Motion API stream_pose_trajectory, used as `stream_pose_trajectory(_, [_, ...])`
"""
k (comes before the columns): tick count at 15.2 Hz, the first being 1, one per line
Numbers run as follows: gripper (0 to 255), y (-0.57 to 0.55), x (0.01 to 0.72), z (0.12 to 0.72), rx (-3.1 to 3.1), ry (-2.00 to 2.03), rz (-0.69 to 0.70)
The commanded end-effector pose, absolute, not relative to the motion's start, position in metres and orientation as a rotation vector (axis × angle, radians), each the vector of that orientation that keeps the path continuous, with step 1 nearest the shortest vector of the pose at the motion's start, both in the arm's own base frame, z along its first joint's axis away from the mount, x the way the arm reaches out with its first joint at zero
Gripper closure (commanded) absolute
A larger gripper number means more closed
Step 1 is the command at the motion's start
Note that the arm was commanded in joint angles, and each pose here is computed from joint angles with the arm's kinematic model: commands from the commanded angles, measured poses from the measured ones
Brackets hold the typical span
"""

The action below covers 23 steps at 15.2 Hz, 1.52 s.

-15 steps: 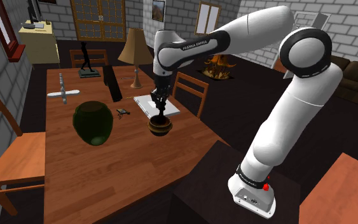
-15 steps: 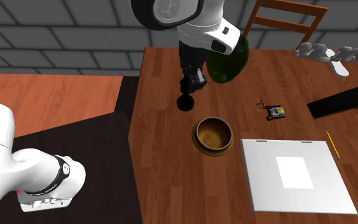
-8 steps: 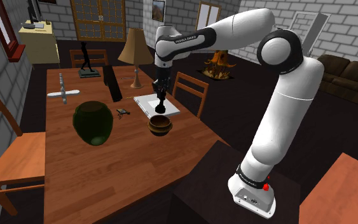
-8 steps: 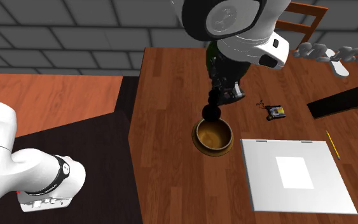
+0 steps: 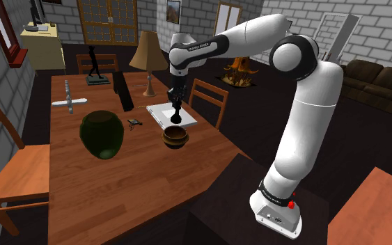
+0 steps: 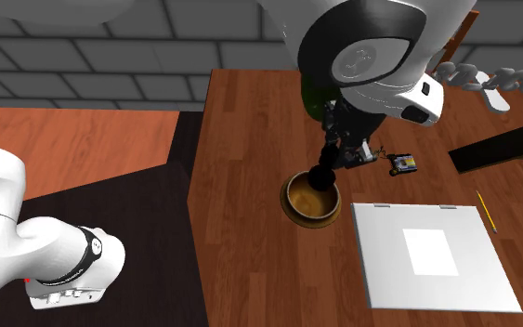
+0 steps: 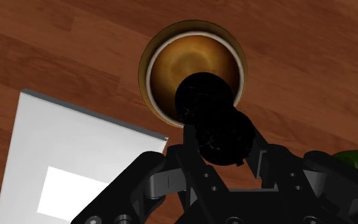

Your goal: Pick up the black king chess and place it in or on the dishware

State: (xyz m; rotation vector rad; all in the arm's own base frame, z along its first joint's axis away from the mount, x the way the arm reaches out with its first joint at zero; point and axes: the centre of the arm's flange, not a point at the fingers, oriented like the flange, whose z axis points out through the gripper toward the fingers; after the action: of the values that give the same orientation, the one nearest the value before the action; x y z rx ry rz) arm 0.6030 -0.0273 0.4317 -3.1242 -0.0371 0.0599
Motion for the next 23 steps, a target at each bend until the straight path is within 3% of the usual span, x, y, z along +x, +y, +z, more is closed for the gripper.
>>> stream_pose_trajectory(1, [255,-0.026,0.602,0.422,-3.124,-0.037,0.059])
stream_pose_trajectory(13, [255,-0.026,0.602,0.357,-3.124,-0.037,0.059])
stream_pose_trajectory(20, [255,-0.026,0.602,0.357,-3.124,-0.037,0.059])
stream_pose_trajectory(21, [0,-0.026,0.602,0.357,-3.124,-0.037,0.059])
stream_pose_trajectory(23, [0,-0.026,0.602,0.357,-3.124,-0.037,0.059])
